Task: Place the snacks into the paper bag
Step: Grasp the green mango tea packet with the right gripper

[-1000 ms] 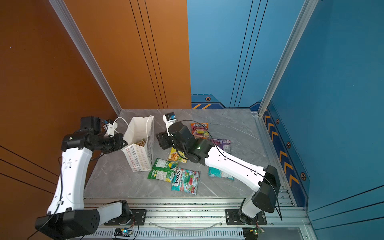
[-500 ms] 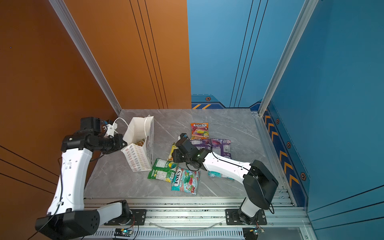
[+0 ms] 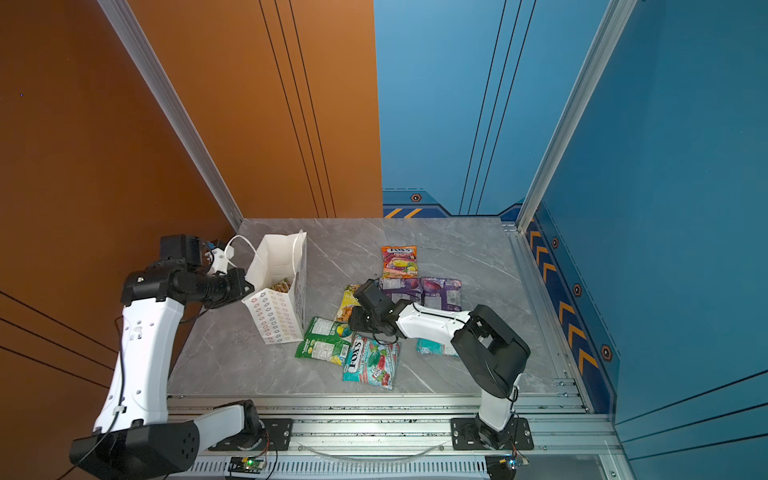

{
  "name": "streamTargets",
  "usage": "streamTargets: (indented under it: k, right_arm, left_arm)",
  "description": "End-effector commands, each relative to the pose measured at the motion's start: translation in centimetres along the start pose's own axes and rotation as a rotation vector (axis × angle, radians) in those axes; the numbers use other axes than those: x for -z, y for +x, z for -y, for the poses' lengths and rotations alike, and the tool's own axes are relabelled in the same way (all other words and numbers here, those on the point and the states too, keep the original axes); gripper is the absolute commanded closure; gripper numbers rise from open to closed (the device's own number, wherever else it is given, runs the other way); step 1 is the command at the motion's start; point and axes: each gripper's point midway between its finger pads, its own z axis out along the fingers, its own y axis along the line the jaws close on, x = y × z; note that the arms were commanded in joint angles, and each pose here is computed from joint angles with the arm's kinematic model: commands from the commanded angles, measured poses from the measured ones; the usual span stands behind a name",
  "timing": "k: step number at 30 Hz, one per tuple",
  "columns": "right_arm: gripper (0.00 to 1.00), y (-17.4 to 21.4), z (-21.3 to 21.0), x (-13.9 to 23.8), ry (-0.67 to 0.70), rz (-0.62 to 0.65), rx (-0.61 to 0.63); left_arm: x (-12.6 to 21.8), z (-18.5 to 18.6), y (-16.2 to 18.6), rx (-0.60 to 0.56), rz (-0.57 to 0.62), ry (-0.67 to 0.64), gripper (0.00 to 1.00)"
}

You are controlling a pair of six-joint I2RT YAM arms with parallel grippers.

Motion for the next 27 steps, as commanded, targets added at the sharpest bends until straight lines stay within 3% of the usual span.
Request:
streamTargets:
  k: [1, 19, 27]
  right_arm:
    - [0.51, 0.3, 0.1, -0.8, -0.017, -0.025, -0.035]
    - [0.51, 2.2, -0.7, -2.7, -0.099, -0.103, -0.121]
    - [0.51, 2.4, -2.7, -3.3, -0.199, -0.117, -0.172]
  left_arm:
    - [0.2, 0.1, 0.2, 0.000, 0.006, 0.012, 0.95]
    - [0.2, 0.0, 0.2, 0.000, 0.006, 0.009, 0.95]
    - [0.2, 0.1, 0.2, -0.001, 0.008, 0.009, 0.95]
